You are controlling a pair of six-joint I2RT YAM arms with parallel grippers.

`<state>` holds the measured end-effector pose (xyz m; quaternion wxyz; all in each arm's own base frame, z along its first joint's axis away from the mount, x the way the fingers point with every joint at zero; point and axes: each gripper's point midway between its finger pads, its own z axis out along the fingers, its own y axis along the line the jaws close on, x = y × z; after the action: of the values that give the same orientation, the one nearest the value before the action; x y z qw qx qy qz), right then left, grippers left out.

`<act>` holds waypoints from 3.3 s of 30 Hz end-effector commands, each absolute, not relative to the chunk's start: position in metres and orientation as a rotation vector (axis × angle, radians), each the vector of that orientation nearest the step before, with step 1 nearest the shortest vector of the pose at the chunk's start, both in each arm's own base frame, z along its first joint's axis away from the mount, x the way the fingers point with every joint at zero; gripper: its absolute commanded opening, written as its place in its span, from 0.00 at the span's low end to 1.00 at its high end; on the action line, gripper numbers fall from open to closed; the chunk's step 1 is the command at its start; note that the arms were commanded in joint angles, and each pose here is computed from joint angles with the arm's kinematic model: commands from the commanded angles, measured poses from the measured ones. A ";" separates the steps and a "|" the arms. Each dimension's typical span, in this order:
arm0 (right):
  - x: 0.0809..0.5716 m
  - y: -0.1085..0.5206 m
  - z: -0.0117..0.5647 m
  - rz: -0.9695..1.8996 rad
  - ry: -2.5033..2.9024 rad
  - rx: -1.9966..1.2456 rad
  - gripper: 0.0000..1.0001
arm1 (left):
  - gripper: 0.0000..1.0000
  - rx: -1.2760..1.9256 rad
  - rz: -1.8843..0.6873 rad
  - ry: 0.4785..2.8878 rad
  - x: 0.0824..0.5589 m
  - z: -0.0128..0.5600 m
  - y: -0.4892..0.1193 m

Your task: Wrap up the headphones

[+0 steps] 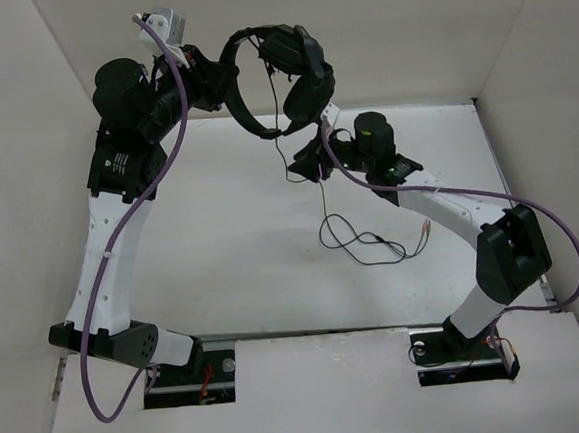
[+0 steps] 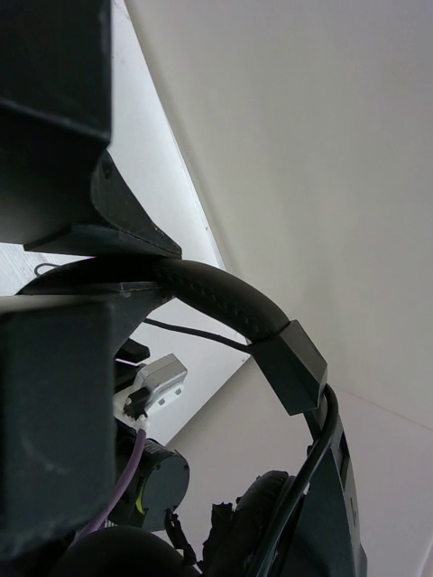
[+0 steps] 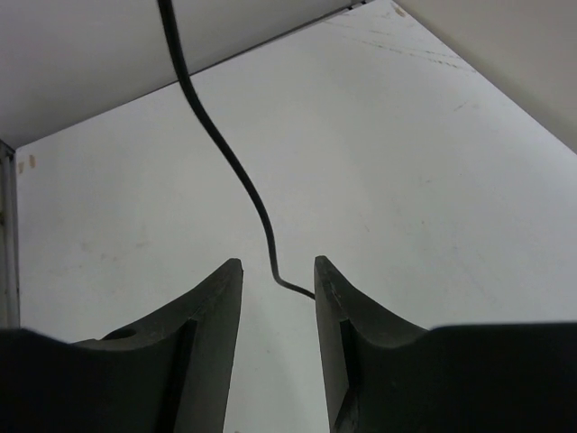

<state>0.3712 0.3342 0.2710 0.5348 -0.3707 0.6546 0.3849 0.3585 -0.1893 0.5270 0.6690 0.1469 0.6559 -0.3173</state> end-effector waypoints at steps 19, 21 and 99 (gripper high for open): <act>0.383 0.412 0.256 1.076 1.512 -0.840 0.43 | 0.00 0.273 -0.797 1.284 0.329 0.594 -0.177; 0.375 0.416 0.249 1.133 1.528 -0.832 0.40 | 0.00 0.257 -0.790 1.277 0.331 0.597 -0.174; 0.347 0.325 0.309 0.107 1.381 -1.133 0.00 | 0.00 -0.065 0.014 1.300 0.412 0.537 -0.048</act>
<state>0.3458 0.3317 0.2697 0.5828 -0.5189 0.6233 0.0510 0.4333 -0.0572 0.4743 0.7361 -0.0020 0.6766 0.0215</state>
